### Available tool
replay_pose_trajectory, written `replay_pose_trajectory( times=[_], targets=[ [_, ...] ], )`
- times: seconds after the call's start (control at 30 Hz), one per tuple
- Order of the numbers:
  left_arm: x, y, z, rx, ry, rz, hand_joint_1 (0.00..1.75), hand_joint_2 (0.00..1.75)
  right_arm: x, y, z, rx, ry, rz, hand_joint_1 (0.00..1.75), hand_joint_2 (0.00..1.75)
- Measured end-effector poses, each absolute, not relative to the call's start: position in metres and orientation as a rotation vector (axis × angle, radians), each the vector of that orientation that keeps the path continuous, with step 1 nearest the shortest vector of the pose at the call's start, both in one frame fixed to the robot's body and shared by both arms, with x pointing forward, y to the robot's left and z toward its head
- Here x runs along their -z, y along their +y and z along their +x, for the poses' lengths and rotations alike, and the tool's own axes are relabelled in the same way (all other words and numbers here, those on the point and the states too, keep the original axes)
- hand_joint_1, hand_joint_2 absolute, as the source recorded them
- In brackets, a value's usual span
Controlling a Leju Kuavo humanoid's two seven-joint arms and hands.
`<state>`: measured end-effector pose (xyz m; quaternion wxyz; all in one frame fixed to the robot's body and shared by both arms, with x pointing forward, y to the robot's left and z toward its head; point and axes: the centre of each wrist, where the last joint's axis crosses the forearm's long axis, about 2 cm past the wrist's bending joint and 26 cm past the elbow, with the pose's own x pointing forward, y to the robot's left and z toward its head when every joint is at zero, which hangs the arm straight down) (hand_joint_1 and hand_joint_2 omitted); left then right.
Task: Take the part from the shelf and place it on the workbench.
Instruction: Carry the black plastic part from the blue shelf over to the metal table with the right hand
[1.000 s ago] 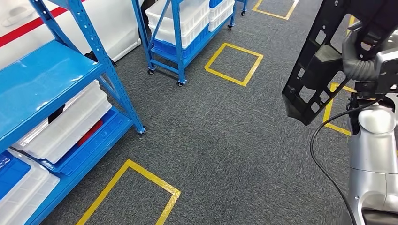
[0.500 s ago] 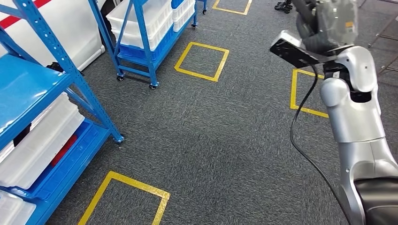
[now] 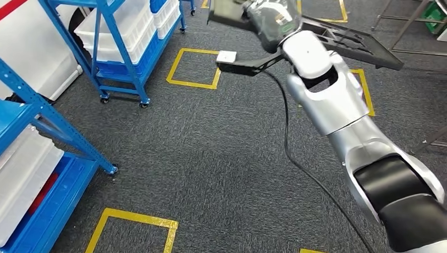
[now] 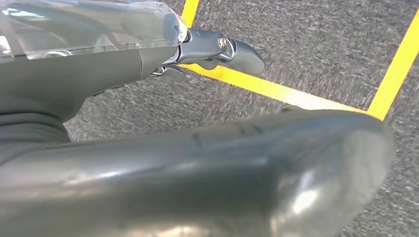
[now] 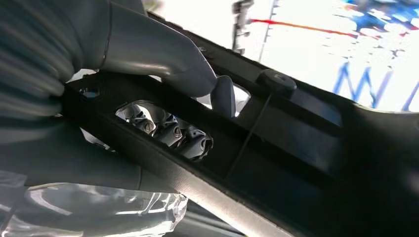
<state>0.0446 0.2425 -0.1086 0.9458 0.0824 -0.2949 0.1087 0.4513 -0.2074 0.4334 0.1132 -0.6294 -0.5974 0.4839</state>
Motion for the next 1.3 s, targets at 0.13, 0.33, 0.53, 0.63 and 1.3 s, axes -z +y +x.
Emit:
replay_pose_trajectory(
  times=[0.13,0.33,0.53,0.63,1.3],
  targets=[
    [0.109,0.243,0.044,-0.225,-0.592,0.177,0.00,0.00,-0.408,-0.175,0.453,-1.530,-1.652,-1.940,1.75,1.75],
    [0.109,0.242,0.044,-0.222,-0.586,0.186,0.00,0.00,-0.373,-0.146,0.450,-1.638,-1.571,-1.993,1.75,1.75],
    [0.109,0.240,0.042,-0.216,-0.583,0.184,0.00,0.00,-0.342,-0.137,0.444,-1.690,-1.554,-1.997,1.75,1.75],
    [0.108,0.239,0.042,-0.216,-0.583,0.182,0.00,0.00,-0.337,-0.136,0.443,-1.702,-1.549,-1.989,1.75,1.75],
    [0.108,0.237,0.042,-0.194,-0.582,0.159,0.00,0.00,-0.324,-0.155,0.444,-1.688,-1.474,-1.986,1.75,1.75]
  ],
)
